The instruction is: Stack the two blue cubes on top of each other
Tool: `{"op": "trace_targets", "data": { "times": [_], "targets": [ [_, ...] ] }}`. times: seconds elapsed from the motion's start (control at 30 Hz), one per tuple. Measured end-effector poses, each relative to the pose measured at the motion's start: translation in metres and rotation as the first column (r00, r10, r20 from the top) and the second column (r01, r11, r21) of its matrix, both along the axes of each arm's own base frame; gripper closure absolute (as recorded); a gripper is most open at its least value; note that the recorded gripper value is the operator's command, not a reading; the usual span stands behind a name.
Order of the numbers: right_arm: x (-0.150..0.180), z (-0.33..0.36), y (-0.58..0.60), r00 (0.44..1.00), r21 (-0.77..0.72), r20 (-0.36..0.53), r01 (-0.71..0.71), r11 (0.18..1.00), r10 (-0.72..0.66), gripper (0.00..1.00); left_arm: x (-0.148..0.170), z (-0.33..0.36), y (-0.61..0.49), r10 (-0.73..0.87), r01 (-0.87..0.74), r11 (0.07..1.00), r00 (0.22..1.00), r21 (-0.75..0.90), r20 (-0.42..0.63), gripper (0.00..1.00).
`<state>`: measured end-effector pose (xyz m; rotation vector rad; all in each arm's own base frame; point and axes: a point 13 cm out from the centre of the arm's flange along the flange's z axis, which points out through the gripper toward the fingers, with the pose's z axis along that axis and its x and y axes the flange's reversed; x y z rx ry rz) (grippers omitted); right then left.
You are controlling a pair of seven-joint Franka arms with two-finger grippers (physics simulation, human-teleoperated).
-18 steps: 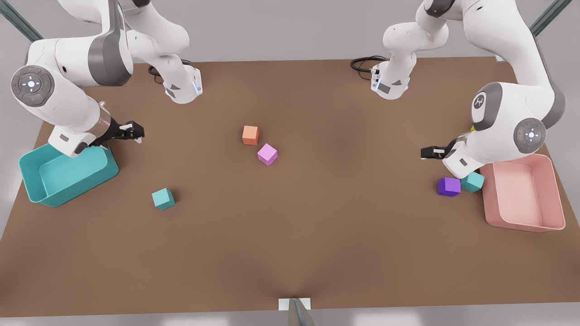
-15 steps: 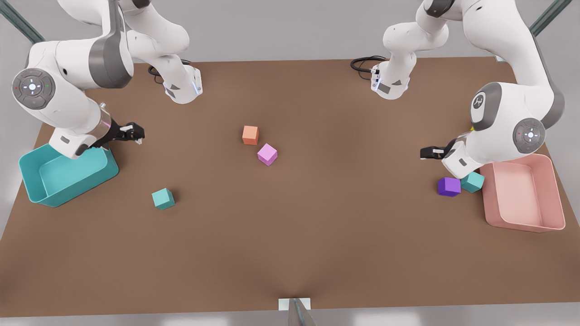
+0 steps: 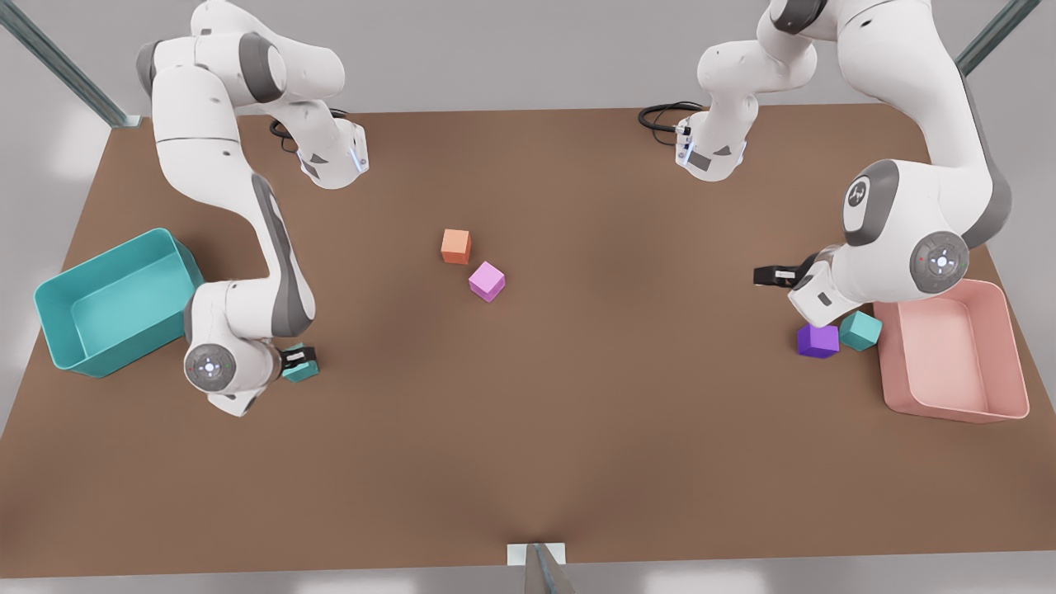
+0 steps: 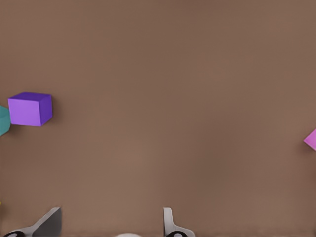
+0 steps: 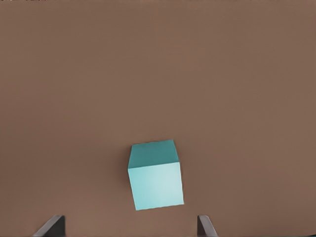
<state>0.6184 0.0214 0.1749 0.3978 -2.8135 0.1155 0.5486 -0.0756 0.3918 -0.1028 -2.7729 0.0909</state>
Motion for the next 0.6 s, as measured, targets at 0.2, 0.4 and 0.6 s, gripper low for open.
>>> {"op": "trace_targets", "data": {
  "times": [0.2,0.4,0.6],
  "targets": [
    [0.000,-0.031,-0.018,0.997,0.031,0.021,-0.076,0.997,0.075,0.00,-0.003,-0.001,0.001,0.005,-0.005,1.000,1.000,0.004,-0.013,0.00],
    [-0.024,-0.062,-0.027,0.991,0.064,0.014,-0.136,0.989,0.135,0.00,-0.007,-0.001,0.001,0.011,-0.010,1.000,1.000,0.008,-0.029,0.00],
    [-0.037,-0.077,-0.026,0.981,0.085,0.016,-0.192,0.978,0.191,0.00,-0.008,-0.001,0.002,0.017,-0.017,1.000,0.999,0.012,-0.037,0.00]
  ]
}}
